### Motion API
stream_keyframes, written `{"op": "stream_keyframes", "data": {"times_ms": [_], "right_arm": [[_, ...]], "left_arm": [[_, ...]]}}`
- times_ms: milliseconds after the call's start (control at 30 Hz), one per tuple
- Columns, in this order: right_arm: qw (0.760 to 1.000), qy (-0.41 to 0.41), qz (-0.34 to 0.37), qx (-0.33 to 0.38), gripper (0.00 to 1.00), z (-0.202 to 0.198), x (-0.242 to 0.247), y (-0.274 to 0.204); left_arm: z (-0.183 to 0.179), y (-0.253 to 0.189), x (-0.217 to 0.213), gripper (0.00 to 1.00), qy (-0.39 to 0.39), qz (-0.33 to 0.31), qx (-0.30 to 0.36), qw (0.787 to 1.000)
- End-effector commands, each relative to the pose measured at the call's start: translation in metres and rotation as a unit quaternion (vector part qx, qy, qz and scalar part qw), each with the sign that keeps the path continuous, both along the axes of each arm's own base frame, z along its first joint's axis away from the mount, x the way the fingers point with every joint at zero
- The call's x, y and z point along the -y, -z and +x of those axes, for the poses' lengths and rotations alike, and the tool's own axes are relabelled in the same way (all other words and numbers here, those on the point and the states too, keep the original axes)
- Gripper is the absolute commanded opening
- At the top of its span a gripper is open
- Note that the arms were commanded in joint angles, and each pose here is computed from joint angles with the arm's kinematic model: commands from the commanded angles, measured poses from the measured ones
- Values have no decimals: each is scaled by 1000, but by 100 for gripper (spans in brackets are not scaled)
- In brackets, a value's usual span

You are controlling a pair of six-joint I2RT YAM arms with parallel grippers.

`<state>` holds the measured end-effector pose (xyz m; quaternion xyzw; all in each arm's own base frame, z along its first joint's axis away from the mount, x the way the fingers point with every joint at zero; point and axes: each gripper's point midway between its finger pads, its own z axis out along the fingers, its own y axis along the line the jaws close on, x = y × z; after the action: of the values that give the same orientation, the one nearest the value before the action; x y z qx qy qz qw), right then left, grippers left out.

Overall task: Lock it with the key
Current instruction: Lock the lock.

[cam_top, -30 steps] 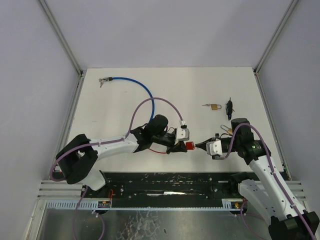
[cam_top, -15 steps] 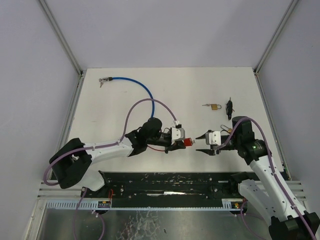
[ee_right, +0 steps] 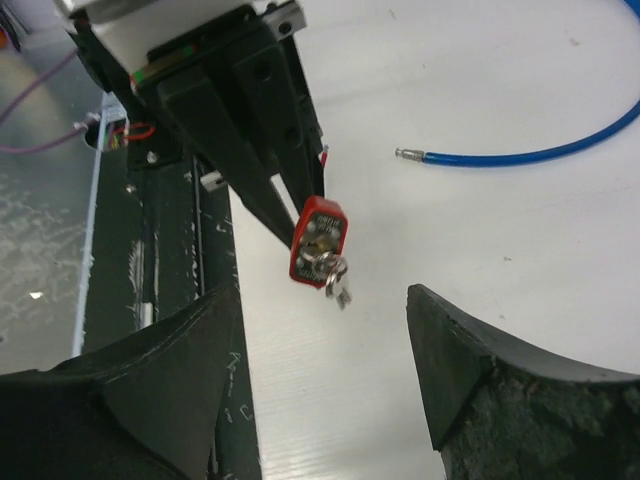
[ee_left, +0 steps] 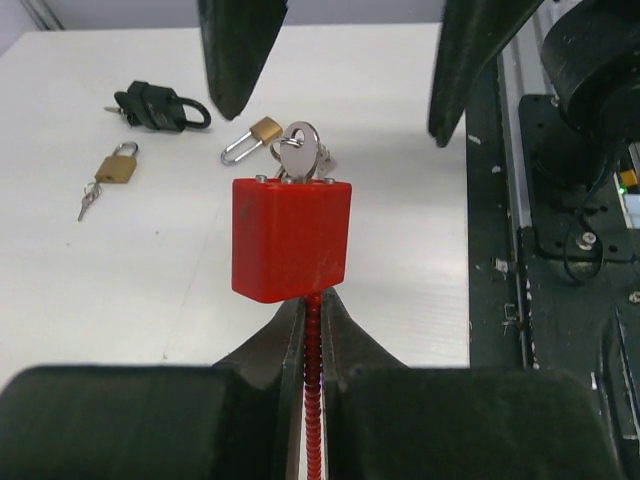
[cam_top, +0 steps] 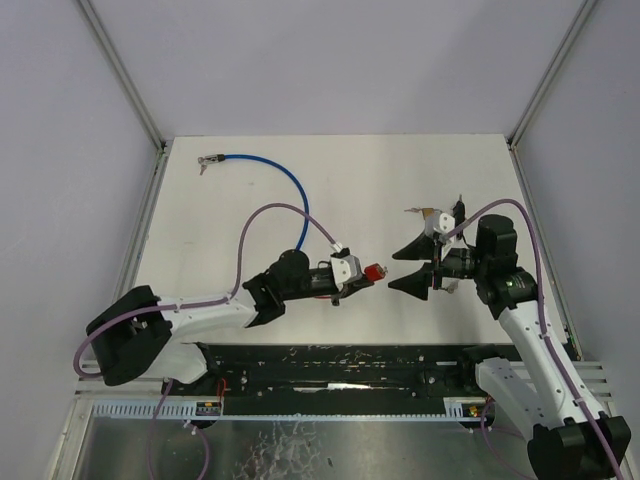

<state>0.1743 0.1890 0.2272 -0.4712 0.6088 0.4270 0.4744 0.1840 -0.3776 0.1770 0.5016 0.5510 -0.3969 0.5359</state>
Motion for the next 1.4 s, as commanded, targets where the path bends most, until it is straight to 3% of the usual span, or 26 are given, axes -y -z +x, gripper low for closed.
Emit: {"op": "stream_keyframes", "data": {"times_ms": [0,233,467,800,1133,1367], "right_arm": [[998,-9,54,-40,75,0,-7,-26],[997,16,50,-51,73,11,-6,-16],[995,30,40,-88,63,20,-7,-1],[996,10,32,-86,50,13,-13,7],[996,13,19,-88,49,14,-14,12],[996,2,20,-85,21,10,-15,10]], "left_arm": [[10,-35,13,1,-38,-61,34,997],[10,-34,26,0,-45,-57,31,997],[8,-37,32,0,-45,-60,28,997],[13,-34,40,0,-54,-55,17,997],[15,-34,41,1,-62,-53,14,997],[17,-34,42,1,-67,-52,14,996]]}}
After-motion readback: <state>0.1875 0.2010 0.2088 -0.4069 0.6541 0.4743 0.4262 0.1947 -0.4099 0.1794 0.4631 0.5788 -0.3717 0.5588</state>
